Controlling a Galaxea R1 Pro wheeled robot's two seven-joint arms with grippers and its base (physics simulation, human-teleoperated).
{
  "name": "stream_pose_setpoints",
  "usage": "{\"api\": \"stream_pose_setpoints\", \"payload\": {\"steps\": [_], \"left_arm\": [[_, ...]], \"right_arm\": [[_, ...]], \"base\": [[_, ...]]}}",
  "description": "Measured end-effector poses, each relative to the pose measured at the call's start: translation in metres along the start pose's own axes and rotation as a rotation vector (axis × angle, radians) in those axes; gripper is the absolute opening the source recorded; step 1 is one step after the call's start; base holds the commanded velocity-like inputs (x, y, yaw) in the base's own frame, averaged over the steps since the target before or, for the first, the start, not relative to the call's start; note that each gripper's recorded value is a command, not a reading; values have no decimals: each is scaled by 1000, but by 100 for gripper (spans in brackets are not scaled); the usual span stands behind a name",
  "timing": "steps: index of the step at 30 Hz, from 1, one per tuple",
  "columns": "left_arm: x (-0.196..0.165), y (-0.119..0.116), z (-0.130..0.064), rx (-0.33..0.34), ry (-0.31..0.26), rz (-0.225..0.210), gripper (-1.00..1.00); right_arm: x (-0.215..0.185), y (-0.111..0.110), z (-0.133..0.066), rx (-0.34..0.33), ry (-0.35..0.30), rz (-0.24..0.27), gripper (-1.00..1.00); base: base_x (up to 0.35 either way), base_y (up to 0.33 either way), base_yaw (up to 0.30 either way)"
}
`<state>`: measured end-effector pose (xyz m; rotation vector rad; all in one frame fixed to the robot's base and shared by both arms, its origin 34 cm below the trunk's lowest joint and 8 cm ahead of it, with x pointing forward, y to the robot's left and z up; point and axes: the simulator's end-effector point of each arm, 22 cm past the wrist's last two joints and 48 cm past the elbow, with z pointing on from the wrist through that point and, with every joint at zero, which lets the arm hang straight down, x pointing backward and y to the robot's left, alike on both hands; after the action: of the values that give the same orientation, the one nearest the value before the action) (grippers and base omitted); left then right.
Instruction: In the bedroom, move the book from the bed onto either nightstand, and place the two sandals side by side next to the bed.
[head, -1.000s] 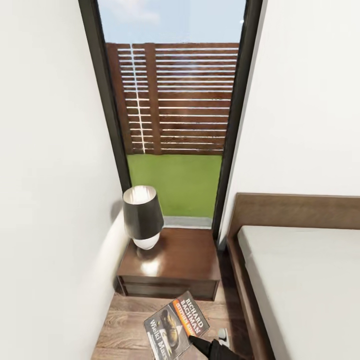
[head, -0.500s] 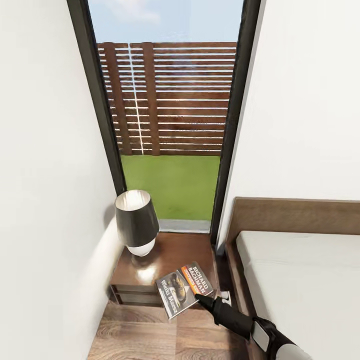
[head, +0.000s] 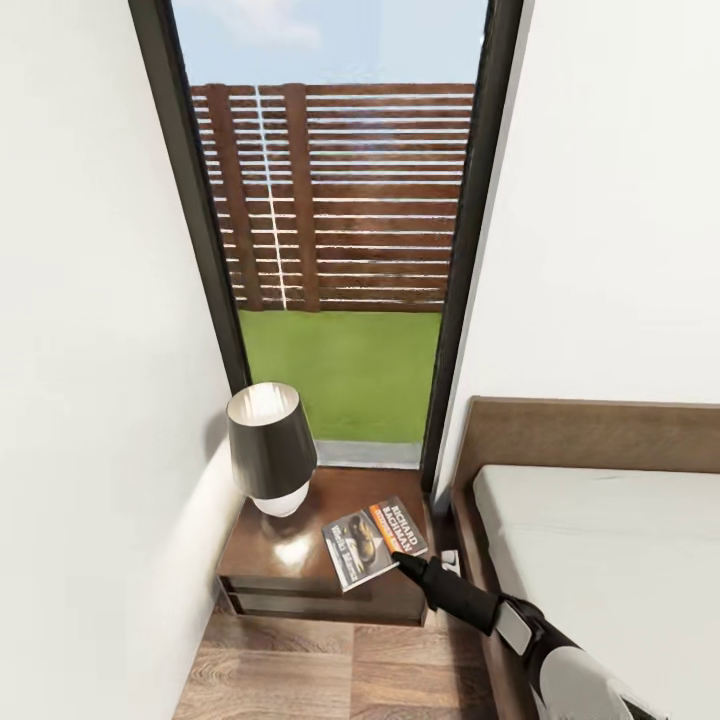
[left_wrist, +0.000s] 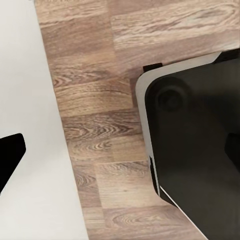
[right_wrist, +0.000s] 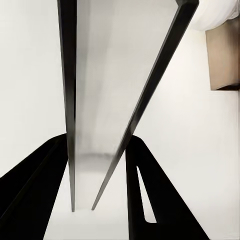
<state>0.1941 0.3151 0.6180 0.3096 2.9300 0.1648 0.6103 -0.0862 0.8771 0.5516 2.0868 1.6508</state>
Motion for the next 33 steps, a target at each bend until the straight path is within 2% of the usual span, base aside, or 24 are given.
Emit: {"api": "stream_pose_setpoints", "payload": {"steps": [22, 33], "left_arm": [[-2, -1, 0, 1, -3, -3, 100], [-20, -2, 2, 4, -42, -7, 100]], "right_arm": [[-13, 5, 3, 9, -15, -11, -100], [-14, 6, 4, 7, -16, -12, -100]], "base": [[144, 23, 0], [98, 1, 0]]}}
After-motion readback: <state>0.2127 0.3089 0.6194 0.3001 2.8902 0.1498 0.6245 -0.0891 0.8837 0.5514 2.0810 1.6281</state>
